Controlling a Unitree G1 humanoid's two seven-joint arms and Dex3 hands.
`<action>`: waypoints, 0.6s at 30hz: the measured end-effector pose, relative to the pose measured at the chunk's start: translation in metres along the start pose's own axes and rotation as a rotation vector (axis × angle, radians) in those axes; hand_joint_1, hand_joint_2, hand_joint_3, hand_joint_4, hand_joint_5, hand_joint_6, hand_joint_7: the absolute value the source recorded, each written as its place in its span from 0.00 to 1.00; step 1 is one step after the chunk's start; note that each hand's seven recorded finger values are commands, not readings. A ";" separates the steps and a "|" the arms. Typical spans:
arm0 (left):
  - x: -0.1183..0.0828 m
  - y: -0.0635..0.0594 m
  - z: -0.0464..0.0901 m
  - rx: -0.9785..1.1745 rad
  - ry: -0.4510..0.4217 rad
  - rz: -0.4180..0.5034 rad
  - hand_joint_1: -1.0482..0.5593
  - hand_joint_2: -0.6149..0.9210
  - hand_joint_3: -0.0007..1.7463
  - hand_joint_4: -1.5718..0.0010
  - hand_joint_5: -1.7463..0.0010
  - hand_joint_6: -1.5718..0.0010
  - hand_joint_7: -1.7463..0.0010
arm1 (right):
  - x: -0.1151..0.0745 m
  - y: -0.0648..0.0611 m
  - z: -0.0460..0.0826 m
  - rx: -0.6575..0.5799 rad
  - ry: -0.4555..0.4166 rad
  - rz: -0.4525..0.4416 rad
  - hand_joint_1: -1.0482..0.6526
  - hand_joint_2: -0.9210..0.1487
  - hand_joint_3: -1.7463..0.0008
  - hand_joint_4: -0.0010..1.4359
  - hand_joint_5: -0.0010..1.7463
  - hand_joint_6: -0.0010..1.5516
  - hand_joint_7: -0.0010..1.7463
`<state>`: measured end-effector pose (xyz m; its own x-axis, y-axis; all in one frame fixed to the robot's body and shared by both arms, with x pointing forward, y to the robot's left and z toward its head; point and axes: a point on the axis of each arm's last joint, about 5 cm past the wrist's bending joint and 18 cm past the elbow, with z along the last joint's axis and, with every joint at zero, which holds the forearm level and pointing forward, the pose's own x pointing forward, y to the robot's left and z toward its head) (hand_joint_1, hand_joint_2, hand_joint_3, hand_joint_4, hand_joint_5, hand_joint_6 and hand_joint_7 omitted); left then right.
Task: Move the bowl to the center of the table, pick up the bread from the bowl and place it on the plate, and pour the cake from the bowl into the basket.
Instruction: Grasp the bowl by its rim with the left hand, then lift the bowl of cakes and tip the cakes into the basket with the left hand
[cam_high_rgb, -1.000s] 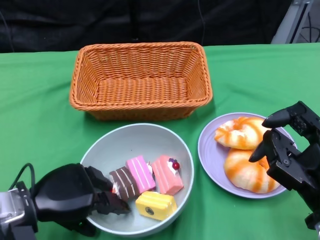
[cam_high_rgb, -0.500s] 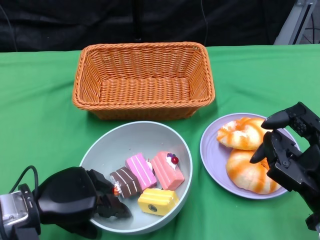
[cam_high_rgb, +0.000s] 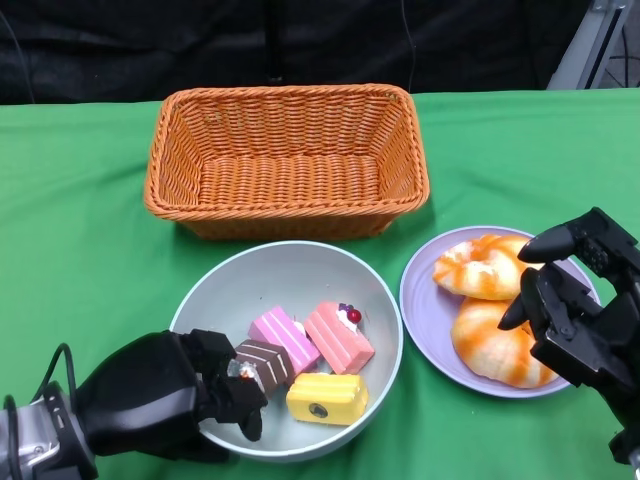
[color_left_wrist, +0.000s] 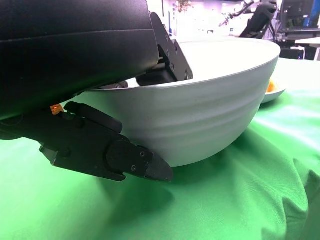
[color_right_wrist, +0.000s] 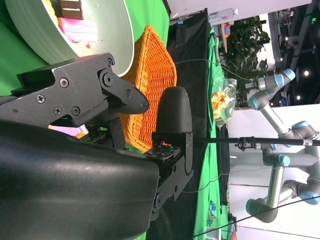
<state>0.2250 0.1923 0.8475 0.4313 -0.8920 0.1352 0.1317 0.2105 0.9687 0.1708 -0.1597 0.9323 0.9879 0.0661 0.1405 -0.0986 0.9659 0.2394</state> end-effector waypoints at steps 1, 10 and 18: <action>0.000 0.000 0.000 -0.001 0.000 0.000 0.47 1.00 0.02 0.66 0.00 0.76 0.02 | 0.000 0.000 0.000 0.000 0.000 0.000 0.60 0.09 0.53 0.37 1.00 0.25 0.90; 0.000 -0.001 0.000 -0.002 -0.002 0.001 0.47 1.00 0.02 0.66 0.00 0.77 0.01 | 0.000 0.000 0.000 -0.001 0.000 0.001 0.60 0.09 0.54 0.37 1.00 0.25 0.90; -0.004 0.000 -0.001 -0.007 0.002 -0.002 0.49 1.00 0.10 0.66 0.00 0.78 0.00 | 0.000 0.001 0.000 -0.004 0.003 0.002 0.60 0.09 0.54 0.37 1.00 0.25 0.90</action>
<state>0.2244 0.1964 0.8472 0.4328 -0.8917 0.1328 0.1387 0.2114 0.9675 0.1711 -0.1591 0.9323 0.9881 0.0687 0.1376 -0.1000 0.9668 0.2353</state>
